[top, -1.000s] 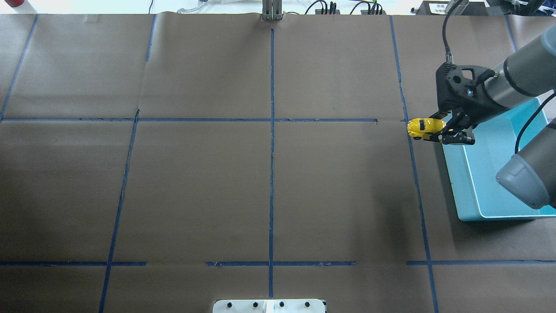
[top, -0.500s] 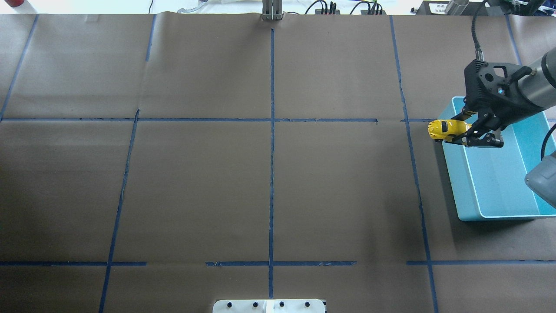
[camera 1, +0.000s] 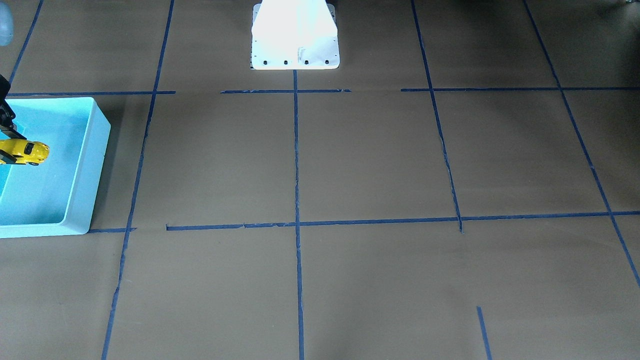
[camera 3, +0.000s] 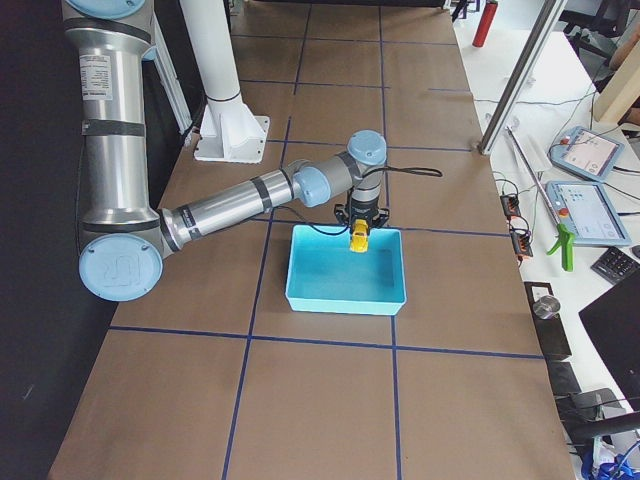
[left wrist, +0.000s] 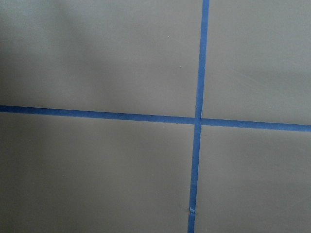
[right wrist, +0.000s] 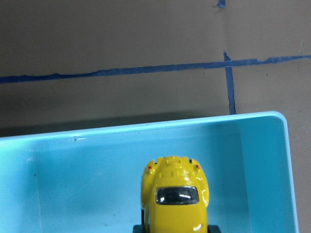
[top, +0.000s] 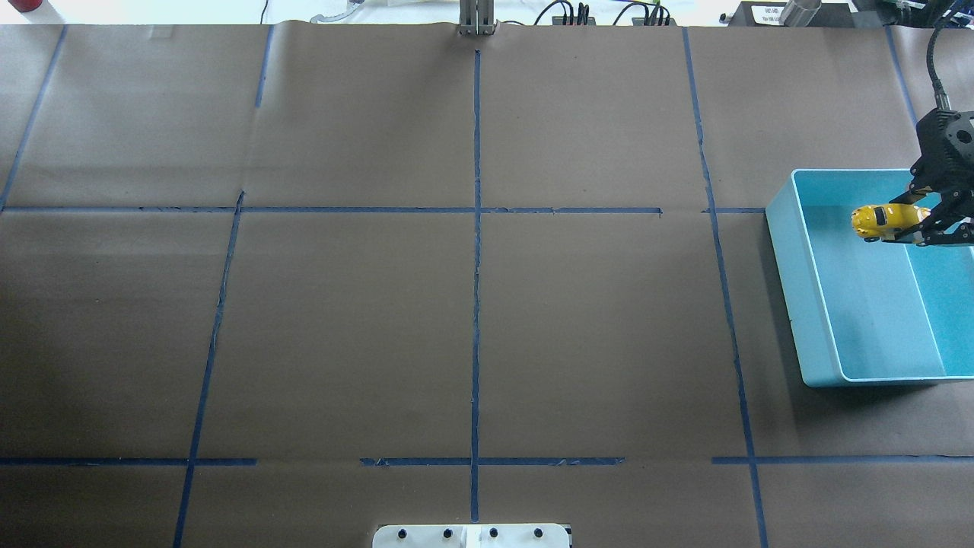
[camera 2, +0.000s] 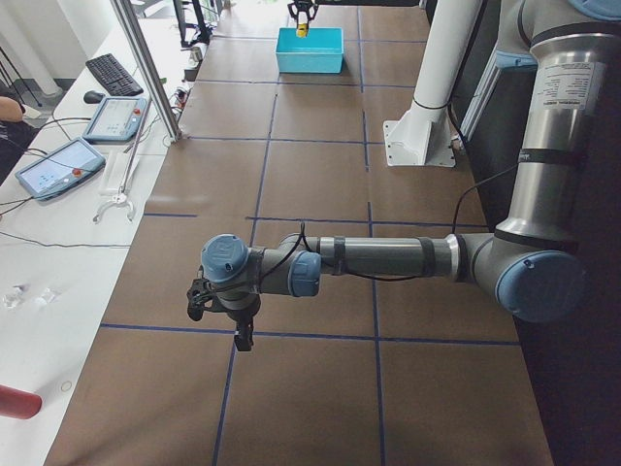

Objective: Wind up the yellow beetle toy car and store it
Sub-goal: 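Lower the held car onto the bin floor with the right gripper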

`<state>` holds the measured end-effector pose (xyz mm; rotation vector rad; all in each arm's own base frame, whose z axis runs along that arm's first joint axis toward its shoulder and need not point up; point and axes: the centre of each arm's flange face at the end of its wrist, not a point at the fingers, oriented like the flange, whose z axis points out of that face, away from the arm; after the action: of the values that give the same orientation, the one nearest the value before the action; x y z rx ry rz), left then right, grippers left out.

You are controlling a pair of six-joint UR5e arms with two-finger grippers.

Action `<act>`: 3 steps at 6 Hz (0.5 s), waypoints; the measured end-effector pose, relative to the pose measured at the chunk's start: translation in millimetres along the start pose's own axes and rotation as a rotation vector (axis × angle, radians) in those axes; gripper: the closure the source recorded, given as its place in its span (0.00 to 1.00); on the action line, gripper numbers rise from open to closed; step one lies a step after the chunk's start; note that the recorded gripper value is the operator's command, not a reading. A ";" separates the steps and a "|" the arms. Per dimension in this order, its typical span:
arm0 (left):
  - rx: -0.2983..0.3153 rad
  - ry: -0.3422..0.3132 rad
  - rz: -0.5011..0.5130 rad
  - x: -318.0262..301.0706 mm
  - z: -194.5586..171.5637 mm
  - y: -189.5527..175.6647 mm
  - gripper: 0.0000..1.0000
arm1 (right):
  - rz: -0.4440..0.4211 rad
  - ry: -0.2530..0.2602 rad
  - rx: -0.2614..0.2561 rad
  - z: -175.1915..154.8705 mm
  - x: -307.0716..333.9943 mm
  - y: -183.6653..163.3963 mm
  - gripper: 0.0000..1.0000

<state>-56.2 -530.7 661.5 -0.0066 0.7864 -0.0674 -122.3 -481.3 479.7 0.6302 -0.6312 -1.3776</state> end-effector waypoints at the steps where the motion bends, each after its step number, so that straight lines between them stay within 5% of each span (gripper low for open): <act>1: 0.001 0.001 0.001 0.4 -0.5 0.0 0.00 | -0.006 -0.008 -0.020 17.3 2.3 11.3 1.00; 3: 0.003 0.002 0.002 1.3 -1.4 -0.2 0.00 | -0.040 -0.012 -0.043 63.9 4.3 20.7 1.00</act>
<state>-56.3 -531.0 659.6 -0.0033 0.7884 -0.0664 -154.4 -486.1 538.7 0.6036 -0.5996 -1.4295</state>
